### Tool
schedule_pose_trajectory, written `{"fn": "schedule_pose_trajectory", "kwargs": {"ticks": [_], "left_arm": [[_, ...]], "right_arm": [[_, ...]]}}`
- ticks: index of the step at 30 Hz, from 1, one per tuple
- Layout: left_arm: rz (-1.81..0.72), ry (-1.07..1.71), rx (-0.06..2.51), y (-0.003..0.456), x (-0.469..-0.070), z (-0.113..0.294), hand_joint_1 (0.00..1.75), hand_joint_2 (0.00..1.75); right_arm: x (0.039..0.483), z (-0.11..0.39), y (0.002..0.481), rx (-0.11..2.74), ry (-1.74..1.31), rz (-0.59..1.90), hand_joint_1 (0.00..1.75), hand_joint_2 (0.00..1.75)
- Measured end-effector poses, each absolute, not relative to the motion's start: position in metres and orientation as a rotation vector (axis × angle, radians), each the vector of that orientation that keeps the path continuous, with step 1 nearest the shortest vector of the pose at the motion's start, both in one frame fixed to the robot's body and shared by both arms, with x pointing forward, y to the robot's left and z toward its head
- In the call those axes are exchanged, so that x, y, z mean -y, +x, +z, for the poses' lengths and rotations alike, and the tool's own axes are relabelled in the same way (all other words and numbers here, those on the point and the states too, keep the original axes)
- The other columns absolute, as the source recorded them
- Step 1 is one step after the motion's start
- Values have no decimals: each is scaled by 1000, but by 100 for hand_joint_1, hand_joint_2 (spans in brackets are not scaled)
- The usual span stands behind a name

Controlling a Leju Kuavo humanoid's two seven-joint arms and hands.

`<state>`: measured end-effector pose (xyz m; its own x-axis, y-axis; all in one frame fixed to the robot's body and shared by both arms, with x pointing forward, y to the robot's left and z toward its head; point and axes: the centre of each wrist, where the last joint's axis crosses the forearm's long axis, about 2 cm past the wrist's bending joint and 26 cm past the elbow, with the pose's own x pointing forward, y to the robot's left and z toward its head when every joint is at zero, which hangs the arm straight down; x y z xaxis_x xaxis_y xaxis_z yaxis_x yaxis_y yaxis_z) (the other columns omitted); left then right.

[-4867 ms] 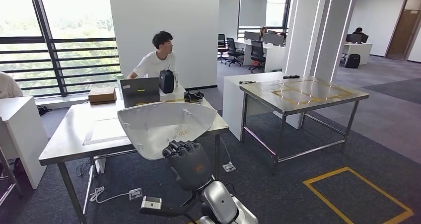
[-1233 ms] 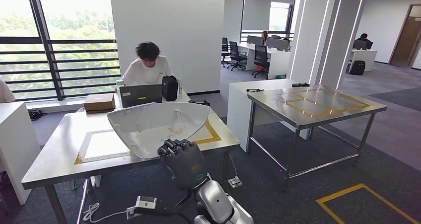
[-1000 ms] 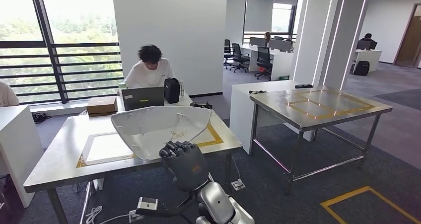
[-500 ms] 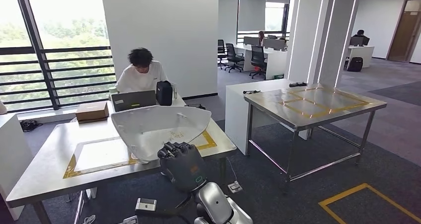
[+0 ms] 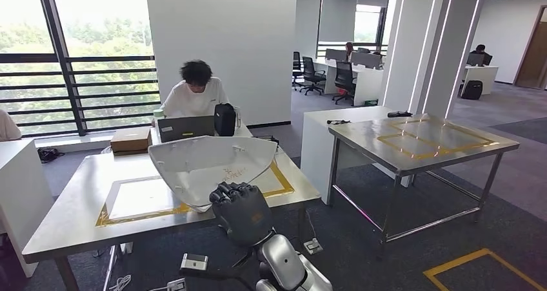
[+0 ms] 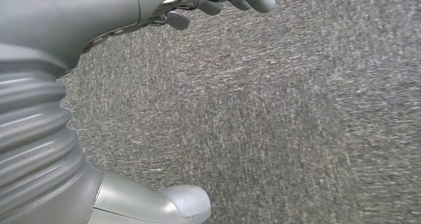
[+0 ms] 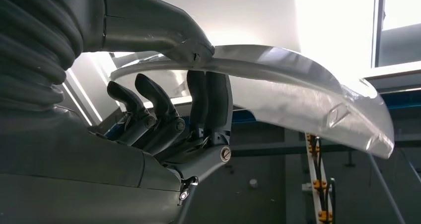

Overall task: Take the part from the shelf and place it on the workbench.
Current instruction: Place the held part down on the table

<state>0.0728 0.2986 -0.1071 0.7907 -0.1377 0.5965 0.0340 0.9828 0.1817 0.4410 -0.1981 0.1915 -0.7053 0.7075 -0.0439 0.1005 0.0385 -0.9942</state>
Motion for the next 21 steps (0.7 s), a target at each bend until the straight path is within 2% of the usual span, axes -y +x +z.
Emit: {"fn": "schedule_pose_trajectory", "kwargs": {"ticks": [21], "left_arm": [[-97, 162, 659, 77, -299, -106, 0, 175]], "right_arm": [[199, 192, 441, 1845, -822, 1709, 159, 175]]}}
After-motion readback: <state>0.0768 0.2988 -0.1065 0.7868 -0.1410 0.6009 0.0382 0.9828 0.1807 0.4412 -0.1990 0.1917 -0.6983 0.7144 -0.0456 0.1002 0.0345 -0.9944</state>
